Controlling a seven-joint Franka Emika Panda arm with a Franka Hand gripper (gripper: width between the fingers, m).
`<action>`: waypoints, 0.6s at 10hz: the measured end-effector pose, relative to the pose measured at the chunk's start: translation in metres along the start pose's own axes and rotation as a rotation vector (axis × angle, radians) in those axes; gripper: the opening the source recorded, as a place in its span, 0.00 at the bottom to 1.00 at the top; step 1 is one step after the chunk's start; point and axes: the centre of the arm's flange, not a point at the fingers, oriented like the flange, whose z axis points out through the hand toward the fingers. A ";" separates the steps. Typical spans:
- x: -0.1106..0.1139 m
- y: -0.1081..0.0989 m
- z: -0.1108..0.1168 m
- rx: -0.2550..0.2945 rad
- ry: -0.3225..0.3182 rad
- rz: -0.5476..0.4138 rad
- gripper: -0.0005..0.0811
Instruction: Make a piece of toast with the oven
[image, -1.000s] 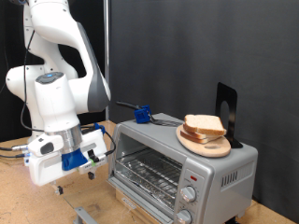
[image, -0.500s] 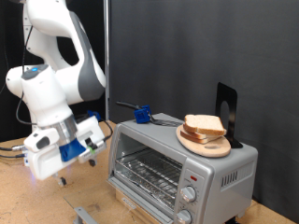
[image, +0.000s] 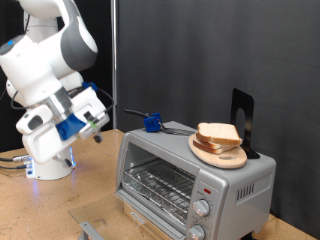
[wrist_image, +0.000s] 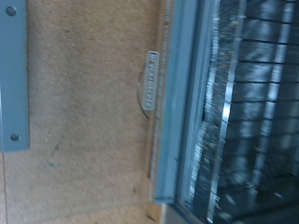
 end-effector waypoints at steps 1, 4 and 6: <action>-0.003 -0.001 -0.009 0.014 -0.013 0.000 0.99; -0.012 -0.013 -0.006 0.130 -0.063 -0.006 0.99; -0.029 -0.042 -0.021 0.297 -0.058 -0.079 0.99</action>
